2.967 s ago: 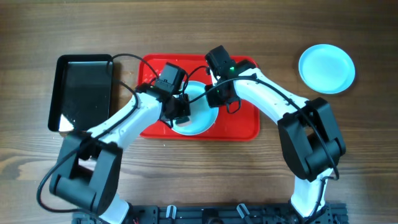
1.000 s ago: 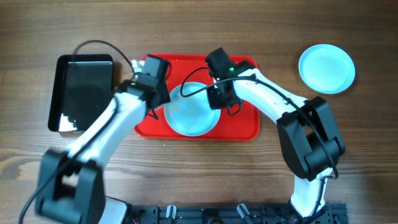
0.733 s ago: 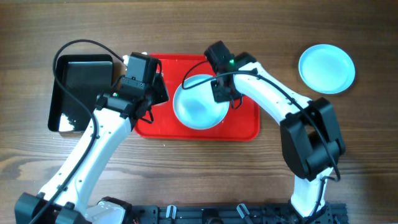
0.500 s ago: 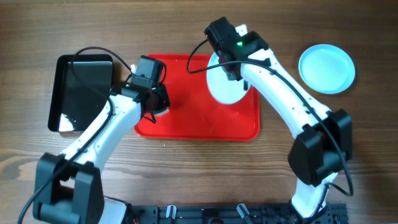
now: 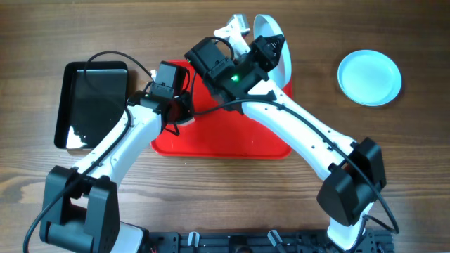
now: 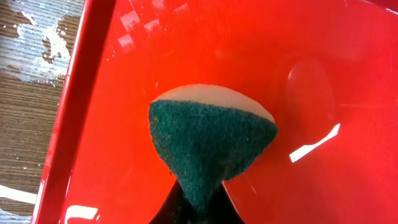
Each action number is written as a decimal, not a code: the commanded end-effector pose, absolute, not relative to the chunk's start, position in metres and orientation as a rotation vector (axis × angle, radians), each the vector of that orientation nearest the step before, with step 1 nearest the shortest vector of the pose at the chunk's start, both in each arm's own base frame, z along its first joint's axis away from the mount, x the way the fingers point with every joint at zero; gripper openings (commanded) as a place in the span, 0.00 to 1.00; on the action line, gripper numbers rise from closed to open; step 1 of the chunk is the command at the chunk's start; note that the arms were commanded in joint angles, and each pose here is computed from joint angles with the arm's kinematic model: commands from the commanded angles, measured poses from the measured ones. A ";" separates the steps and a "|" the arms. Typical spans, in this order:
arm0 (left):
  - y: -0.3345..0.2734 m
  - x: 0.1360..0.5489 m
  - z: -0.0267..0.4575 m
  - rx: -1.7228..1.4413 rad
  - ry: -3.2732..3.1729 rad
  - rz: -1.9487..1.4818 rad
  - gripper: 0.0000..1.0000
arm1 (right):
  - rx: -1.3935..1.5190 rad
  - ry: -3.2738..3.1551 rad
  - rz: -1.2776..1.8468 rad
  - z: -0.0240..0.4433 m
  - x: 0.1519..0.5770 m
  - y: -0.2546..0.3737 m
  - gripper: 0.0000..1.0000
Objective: Clean dirty plates on tray and stack at the side
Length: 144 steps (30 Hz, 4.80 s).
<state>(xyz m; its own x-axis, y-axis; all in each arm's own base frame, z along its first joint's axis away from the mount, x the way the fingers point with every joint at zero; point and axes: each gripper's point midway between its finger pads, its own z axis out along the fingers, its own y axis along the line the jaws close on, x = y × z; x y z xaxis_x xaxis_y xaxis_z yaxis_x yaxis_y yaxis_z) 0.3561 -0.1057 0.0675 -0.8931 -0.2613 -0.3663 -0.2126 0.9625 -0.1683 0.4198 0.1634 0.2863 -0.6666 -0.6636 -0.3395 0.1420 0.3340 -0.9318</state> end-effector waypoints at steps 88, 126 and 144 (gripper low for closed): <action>-0.067 0.353 0.080 -0.295 2.734 -0.111 0.04 | 1.039 2.332 1.088 0.144 0.386 -0.047 0.93; 0.092 0.327 0.217 -0.695 2.384 -0.205 1.00 | 0.273 2.773 0.681 0.164 0.299 0.082 0.98; 0.091 0.323 0.214 -0.703 2.401 -0.208 1.00 | 0.422 2.665 0.669 0.224 0.227 0.073 1.00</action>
<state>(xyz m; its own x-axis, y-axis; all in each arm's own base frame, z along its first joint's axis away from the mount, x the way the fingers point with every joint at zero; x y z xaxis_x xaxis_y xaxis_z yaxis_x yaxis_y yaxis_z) 0.3227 0.0927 0.2150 -0.6605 -0.5357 -0.5261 -0.4456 0.8436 -0.2996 0.2326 0.0763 0.2263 -0.8919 0.3561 -0.2787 0.1718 0.8370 0.5196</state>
